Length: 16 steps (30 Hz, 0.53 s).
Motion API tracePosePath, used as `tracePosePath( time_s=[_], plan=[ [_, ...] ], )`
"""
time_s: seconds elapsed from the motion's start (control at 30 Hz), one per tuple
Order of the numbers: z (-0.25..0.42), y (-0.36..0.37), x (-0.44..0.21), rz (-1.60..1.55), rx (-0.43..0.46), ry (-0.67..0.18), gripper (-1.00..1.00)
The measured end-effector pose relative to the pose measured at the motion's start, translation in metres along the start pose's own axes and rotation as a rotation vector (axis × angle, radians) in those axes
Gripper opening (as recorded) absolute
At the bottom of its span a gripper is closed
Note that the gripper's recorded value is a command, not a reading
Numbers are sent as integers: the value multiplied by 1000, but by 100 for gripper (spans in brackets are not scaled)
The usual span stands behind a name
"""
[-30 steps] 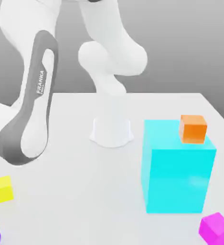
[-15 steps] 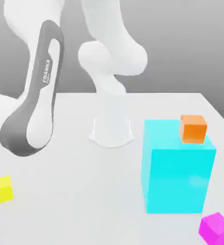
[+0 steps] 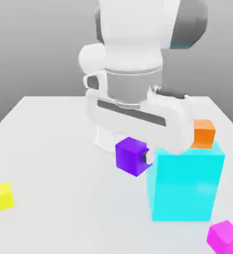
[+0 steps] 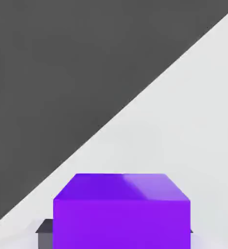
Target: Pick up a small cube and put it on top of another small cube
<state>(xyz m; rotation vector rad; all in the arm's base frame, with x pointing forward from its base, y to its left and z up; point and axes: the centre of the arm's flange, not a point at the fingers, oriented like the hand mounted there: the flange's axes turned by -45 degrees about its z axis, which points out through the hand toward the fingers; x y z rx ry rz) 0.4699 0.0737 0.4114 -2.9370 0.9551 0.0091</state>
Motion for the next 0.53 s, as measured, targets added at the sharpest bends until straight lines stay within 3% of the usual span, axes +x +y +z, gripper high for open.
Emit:
tracePosePath(
  time_s=[0.27,0.4,0.43,0.53],
  plan=[
    [-42,-33,-156,-321,-41,8,-100],
    [2,-33,-171,-355,-47,10,-100],
    [13,-31,-172,-357,-48,10,100],
    [13,-31,-172,-357,-48,10,100]
  ],
)
